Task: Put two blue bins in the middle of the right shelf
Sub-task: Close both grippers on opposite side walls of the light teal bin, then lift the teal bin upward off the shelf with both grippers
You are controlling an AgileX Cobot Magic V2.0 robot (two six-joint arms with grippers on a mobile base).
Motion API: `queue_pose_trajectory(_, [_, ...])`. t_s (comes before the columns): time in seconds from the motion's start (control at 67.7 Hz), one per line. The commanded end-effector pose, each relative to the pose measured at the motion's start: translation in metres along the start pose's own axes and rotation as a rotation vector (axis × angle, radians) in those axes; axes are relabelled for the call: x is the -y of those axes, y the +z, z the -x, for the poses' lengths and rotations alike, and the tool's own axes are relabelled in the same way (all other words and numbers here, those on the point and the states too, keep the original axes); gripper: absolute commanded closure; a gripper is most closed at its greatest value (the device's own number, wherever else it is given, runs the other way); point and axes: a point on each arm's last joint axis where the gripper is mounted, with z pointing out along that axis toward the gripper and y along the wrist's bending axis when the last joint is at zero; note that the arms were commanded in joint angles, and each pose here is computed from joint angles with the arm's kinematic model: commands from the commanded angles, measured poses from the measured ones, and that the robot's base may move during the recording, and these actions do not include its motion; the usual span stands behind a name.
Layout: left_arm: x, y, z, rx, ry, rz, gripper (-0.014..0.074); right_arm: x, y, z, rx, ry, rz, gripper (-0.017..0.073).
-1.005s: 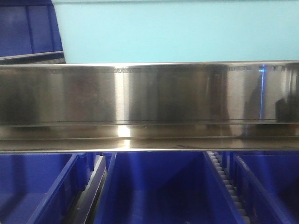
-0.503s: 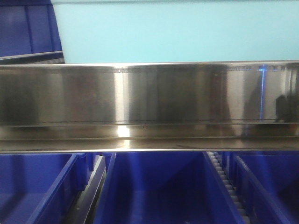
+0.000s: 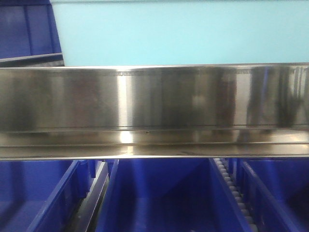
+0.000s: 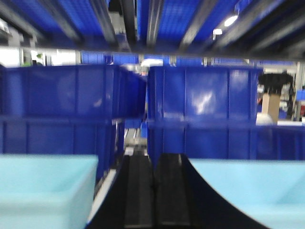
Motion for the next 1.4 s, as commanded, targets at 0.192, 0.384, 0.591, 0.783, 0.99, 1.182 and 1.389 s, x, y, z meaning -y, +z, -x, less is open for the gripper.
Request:
queue_pose_trajectory(0.192, [0.004, 0.031, 0.043, -0.123, -0.005, -0.049, 0.0140, -0.001, 0.024, 0.027, -0.135, -0.002, 0.009, 0.0069])
queue_pose_trajectory(0.384, [0.012, 0.057, 0.053, -0.269, -0.008, -0.121, -0.0013, -0.001, 0.044, 0.027, -0.207, 0.000, 0.009, -0.0009])
queue_pose_trajectory(0.591, [0.038, 0.090, 0.081, -0.404, -0.012, -0.303, -0.0006, -0.005, 0.077, 0.055, -0.329, 0.005, 0.061, -0.0009])
queue_pose_trajectory(0.783, [0.068, 0.133, 0.099, -0.594, 0.003, -0.399, 0.0007, -0.020, 0.126, 0.069, -0.520, 0.005, 0.180, -0.0009])
queue_pose_trajectory(0.99, [0.099, 0.196, 0.098, -0.871, 0.004, -0.382, 0.0025, -0.037, 0.185, 0.072, -0.796, -0.018, 0.256, -0.0009])
queue_pose_trajectory(1.182, [0.121, 0.243, 0.081, -1.018, -0.035, -0.324, 0.0025, -0.047, 0.235, 0.068, -1.042, -0.041, 0.285, -0.0009])
queue_pose_trajectory(1.389, [0.133, 0.276, 0.044, -1.177, -0.101, -0.271, 0.0025, -0.055, 0.275, 0.048, -1.163, -0.044, 0.300, -0.0009])
